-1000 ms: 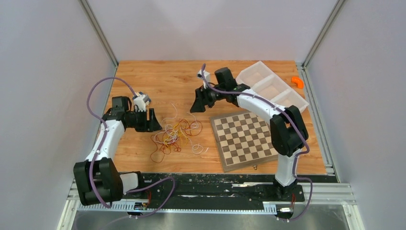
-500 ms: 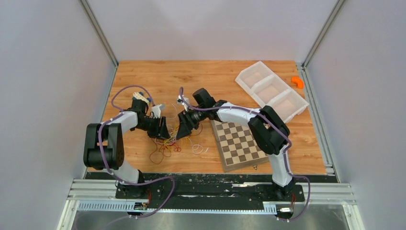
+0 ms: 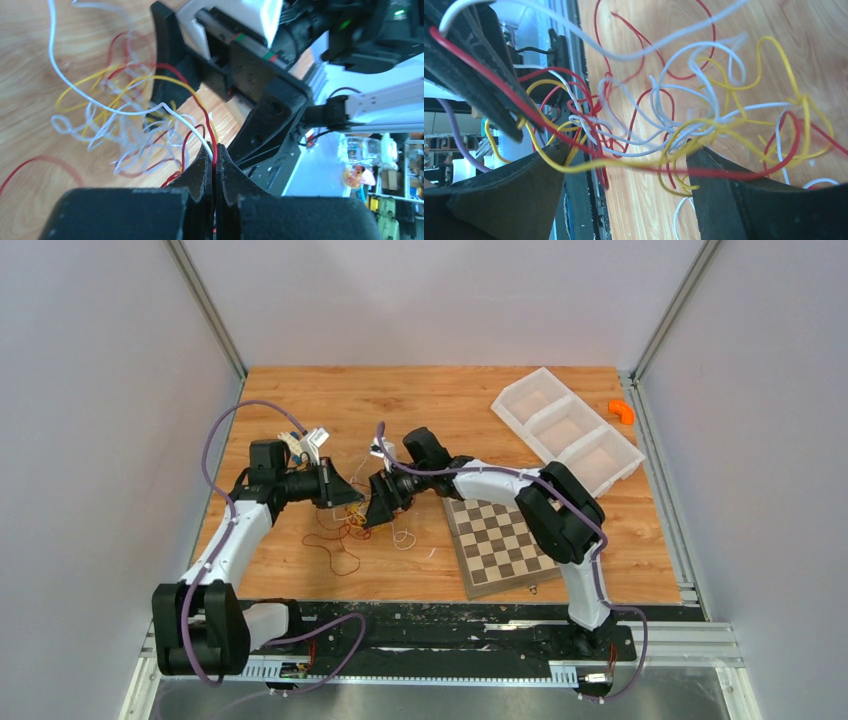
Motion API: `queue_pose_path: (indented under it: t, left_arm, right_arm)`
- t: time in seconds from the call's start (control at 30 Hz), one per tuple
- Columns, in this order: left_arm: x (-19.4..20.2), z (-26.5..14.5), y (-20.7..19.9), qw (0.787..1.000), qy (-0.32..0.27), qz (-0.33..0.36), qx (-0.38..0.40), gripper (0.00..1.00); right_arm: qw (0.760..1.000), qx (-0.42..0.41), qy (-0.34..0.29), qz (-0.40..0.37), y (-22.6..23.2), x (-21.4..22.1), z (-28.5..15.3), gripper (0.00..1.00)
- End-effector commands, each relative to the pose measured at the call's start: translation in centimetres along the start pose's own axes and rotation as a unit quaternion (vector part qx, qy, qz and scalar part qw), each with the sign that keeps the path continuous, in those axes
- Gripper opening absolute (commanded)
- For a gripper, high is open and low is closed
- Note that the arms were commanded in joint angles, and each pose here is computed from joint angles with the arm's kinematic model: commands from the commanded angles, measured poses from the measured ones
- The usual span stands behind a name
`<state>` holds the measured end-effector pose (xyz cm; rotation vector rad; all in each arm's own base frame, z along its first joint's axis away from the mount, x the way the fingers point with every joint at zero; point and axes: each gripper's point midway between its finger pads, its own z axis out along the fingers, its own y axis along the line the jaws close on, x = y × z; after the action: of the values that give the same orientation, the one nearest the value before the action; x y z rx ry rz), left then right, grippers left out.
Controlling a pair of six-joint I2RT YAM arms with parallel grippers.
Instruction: Untangle the cables
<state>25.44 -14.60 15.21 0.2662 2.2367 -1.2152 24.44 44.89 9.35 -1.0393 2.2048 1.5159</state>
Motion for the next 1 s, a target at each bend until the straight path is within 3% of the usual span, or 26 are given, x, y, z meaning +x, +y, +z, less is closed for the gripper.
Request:
queue_pose_path:
  t: [0.0,0.17,0.23,0.4,0.5,0.73,0.97]
  left_arm:
    - [-1.8,-0.5,-3.6,0.996,-0.03,-0.038,0.07,0.0]
    - [-2.9,-2.4,-5.5,0.996,-0.042,-0.015,0.072,0.0]
    - [-3.6,-3.8,-5.3,0.997,-0.062,-0.011,0.053,0.0]
    - [-7.0,-9.2,-4.2,0.989,-0.143,0.01,-0.04,0.0]
    - [-10.0,-12.5,-5.3,0.975,-0.177,0.079,-0.109,0.0]
    - [-19.1,-21.1,-10.6,0.908,-0.298,0.191,-0.226,0.0]
    - [-24.5,-25.8,-17.8,0.856,-0.381,0.262,-0.231,0.0]
  right_arm:
    - [0.993,-0.072,-0.045,-0.079,5.7,-3.1,-0.4,0.75]
    - [0.992,-0.04,-0.067,-0.095,5.1,-3.7,-2.1,0.16]
    - [0.993,-0.009,-0.081,-0.09,3.6,-4.1,-3.6,0.01]
    - [0.992,0.052,-0.097,-0.066,0.1,-3.9,-7.1,0.0]
    - [0.991,0.075,-0.089,-0.06,-1.5,-3.0,-7.9,0.0]
    - [0.993,0.1,-0.038,-0.041,-4.7,1.2,-7.0,0.0]
    - [0.992,0.125,-0.006,-0.026,-7.3,4.1,-6.3,0.0]
